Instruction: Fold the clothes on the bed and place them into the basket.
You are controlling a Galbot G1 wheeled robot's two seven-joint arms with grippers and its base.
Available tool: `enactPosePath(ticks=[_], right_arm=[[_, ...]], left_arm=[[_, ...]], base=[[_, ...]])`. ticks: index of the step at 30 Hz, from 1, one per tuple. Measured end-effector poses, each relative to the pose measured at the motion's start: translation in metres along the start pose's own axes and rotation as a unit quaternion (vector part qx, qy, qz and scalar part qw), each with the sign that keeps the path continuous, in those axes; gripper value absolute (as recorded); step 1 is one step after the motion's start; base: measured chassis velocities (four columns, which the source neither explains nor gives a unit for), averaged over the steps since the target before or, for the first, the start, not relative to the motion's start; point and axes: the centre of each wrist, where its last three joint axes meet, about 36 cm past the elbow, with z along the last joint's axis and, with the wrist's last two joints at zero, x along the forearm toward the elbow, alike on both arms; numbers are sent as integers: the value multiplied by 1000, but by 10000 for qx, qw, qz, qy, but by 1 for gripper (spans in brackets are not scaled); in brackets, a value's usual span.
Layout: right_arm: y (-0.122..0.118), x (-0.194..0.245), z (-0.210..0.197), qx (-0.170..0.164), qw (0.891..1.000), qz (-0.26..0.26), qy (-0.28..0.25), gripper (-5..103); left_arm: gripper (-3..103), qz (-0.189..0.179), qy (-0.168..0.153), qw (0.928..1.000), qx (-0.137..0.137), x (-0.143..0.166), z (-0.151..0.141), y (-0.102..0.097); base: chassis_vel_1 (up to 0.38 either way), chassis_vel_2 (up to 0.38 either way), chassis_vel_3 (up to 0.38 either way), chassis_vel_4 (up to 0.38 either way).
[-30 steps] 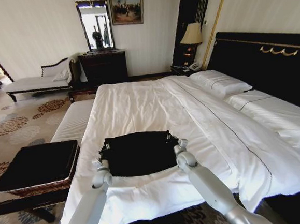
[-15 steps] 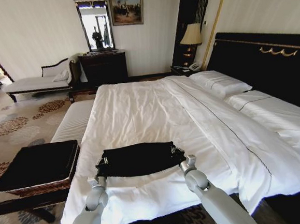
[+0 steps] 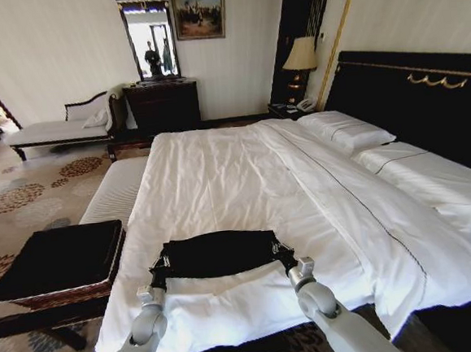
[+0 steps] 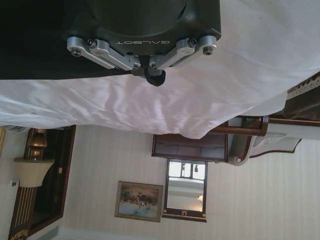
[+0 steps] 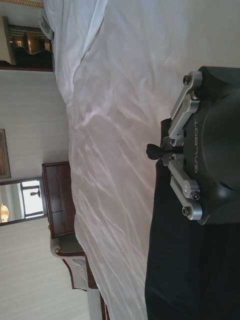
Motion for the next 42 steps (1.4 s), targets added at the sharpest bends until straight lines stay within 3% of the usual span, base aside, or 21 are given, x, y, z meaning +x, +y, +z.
enactPosePath(ticks=[7, 18, 20, 22, 23, 25, 28, 32, 34, 37, 38, 42], right_arm=[[-5, 16, -6, 28, 10000, 25, -44, 1], [-8, 22, -6, 100, 9999, 12, -47, -2], [-6, 28, -1, 103, 9999, -10, -41, 9], [-5, 34, 2, 123, 9999, -17, -41, 15], [-5, 34, 2, 123, 9999, -17, -41, 15], [-6, 41, 2, 145, 9999, -8, -50, 25], [-8, 48, -3, 153, 9998, 53, -93, 30], [-12, 59, -37, 67, 9992, 125, -372, 52], [-12, 57, -47, 67, 9991, 90, -415, 52], [-10, 41, -73, 66, 9992, -116, -387, 69], [-9, 32, -79, 26, 9993, -203, -321, 74], [-8, 12, -89, -56, 9992, -383, -63, 79]], left_arm=[[2, 83, -136, 9998, -100, 2, -16, 5], [2, 100, -108, 9995, -276, 7, -14, 8], [1, 191, -98, 9989, -427, 18, -16, 7], [11, 258, -114, 9986, -453, 29, -22, 6], [11, 258, -114, 9986, -453, 29, -22, 6], [22, 247, -160, 9985, -465, 39, -30, 9], [27, 197, -234, 9984, -470, 47, -38, 14], [49, 136, -488, 9983, -296, 58, -72, 21], [49, 188, -530, 9981, -268, 56, -80, 18], [66, 442, -563, 9972, -194, 34, -102, -6], [66, 538, -462, 9974, -130, 26, -104, -17], [76, 731, -148, 9972, -30, 6, -100, -37]], base=[[0, 0, 0, 0], [0, 0, 0, 0], [0, 0, 0, 0], [0, 0, 0, 0], [0, 0, 0, 0], [0, 0, 0, 0], [0, 0, 0, 0], [0, 0, 0, 0], [0, 0, 0, 0], [0, 0, 0, 0], [0, 0, 0, 0], [0, 0, 0, 0]])
